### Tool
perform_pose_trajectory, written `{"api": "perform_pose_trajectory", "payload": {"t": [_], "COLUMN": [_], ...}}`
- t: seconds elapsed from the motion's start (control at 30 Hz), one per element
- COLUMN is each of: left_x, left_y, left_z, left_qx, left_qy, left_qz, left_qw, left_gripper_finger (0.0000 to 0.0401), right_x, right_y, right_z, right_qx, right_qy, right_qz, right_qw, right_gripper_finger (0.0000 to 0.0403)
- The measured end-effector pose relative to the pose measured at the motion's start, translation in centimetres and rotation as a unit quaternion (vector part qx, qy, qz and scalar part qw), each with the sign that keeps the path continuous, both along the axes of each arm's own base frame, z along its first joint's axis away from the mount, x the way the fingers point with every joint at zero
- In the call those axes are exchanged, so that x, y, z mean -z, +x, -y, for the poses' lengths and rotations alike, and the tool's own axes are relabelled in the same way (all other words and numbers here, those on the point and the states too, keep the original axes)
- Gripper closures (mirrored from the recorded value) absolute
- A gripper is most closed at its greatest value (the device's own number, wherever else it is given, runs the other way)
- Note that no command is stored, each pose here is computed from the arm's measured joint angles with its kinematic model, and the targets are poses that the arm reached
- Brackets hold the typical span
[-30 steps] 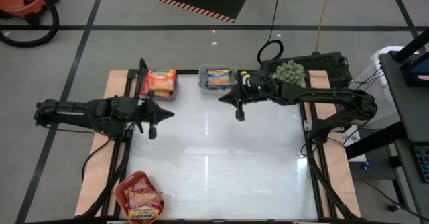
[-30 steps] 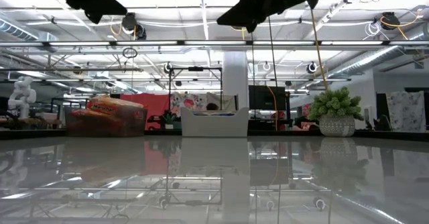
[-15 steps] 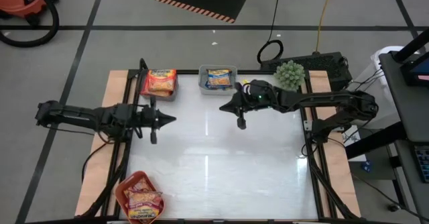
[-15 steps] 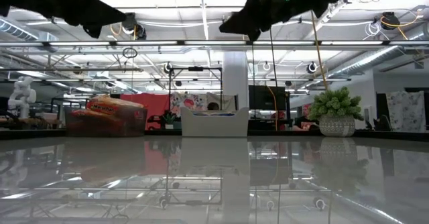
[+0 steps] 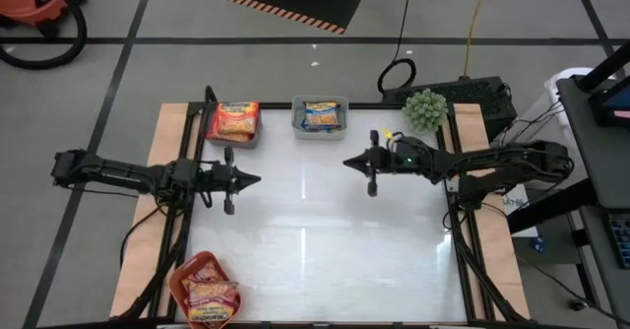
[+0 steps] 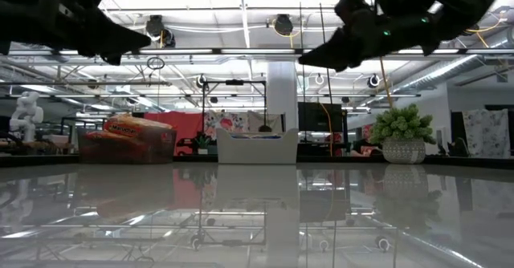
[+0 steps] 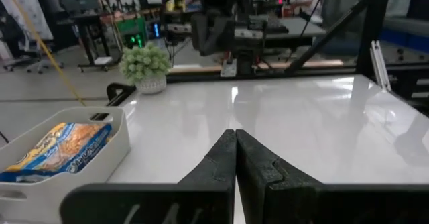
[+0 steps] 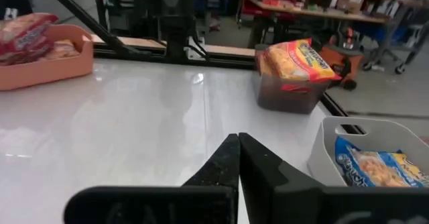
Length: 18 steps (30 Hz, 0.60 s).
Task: Sort Maruchan noodles
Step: Return to Home Position
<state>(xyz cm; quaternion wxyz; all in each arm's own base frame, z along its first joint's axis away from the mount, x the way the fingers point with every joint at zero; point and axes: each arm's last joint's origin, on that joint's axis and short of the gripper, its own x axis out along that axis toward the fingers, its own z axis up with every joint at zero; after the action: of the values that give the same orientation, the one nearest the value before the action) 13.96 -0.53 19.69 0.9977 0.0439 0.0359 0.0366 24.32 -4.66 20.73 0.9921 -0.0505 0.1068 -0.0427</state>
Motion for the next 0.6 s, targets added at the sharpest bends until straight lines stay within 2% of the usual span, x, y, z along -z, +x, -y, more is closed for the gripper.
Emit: {"api": "perform_pose_trajectory", "payload": {"t": [0.13,0.4,0.6], "left_x": [1.1,3.4,3.5], "left_y": [-0.2,-0.7,-0.8], "left_z": [-0.2,-0.5,-0.7], "left_qx": [0.002,0.009,0.010], "left_qy": [-0.004,-0.009,-0.024], "left_qz": [0.021,0.006,0.012], "left_qw": [1.000,1.000,1.000], "left_gripper_finger": [0.0396,0.0396,0.0396], "right_x": [0.8,2.3,2.9], "right_y": [-1.9,-5.5,-7.3], "right_z": [-0.4,-1.1,-1.5], "right_qx": [-0.001,0.004,0.009], "right_qy": [-0.002,0.016,0.043], "right_qz": [0.021,0.031,0.053], "right_qw": [1.000,0.999,0.998], "right_gripper_finger": [0.0403,0.0403,0.0403]}}
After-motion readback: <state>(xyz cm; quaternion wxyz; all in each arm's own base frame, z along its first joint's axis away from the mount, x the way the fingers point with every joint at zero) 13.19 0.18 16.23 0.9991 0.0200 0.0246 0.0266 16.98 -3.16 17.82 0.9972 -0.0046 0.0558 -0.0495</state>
